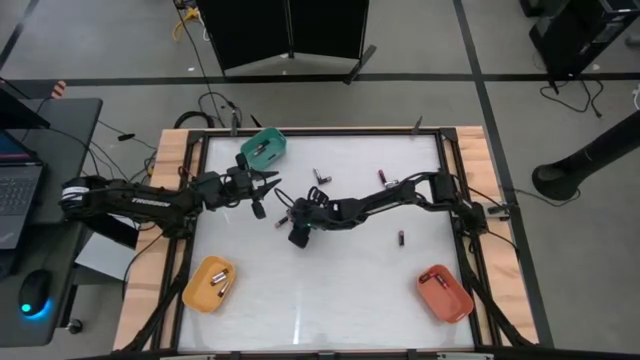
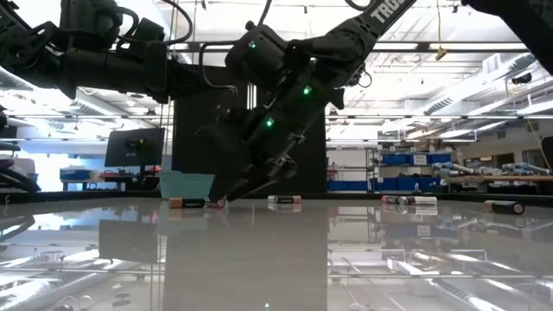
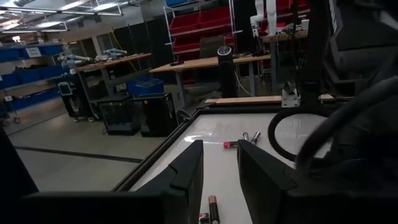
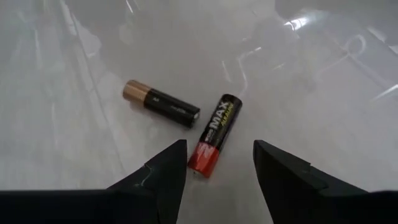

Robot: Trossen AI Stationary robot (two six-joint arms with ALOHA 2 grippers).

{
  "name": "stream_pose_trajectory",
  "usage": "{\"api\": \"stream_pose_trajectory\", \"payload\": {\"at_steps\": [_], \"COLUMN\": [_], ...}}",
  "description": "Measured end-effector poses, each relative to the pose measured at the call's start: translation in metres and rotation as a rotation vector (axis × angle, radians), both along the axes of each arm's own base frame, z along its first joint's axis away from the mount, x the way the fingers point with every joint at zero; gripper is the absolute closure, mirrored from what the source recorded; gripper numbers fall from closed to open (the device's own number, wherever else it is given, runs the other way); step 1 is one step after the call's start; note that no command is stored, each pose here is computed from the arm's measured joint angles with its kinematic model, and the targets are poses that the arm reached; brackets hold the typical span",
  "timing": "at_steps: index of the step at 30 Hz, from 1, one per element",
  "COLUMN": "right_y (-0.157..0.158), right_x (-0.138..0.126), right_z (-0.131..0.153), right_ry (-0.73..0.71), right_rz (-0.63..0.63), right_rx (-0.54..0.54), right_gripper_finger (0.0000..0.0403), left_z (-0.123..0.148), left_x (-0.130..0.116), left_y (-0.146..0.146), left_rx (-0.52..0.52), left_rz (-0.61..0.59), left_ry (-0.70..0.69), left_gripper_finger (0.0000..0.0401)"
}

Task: Sort batteries
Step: Put the red battery into the orange bin

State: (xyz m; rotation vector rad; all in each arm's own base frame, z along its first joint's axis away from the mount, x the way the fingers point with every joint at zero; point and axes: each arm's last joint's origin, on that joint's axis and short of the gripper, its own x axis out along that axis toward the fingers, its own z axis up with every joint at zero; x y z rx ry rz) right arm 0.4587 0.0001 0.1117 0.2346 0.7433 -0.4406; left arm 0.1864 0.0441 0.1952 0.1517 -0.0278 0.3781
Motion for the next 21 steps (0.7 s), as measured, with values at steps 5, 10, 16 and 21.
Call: {"api": "stream_pose_trajectory", "payload": {"at_steps": [5,10,16,21], "right_y": [-0.004,-0.004,-0.005,-0.006], "right_x": [0.002,0.003,-0.002,-0.017], "right_z": [-0.012,-0.013,-0.005,0.016], "right_ry": [0.004,0.01,0.059,0.164], "right_rz": [-0.008,-0.004,0.039,0.044], "right_rx": [-0.011,-0.023,-0.063,-0.081], "right_gripper_finger": [0.0218,0.0257,0.0342,0.0342], "left_z": [-0.001,-0.001,-0.001,-0.002], "left_x": [0.0,0.0,0.0,0.0], "left_y": [0.0,0.0,0.0,0.0], "left_rx": [-0.001,-0.001,-0.002,-0.003], "left_rz": [0.0,-0.002,-0.002,-0.004], "left_ry": [0.006,0.007,0.011,0.016], "left_gripper_finger": [0.0296,0.0296,0.0296,0.0296]}}
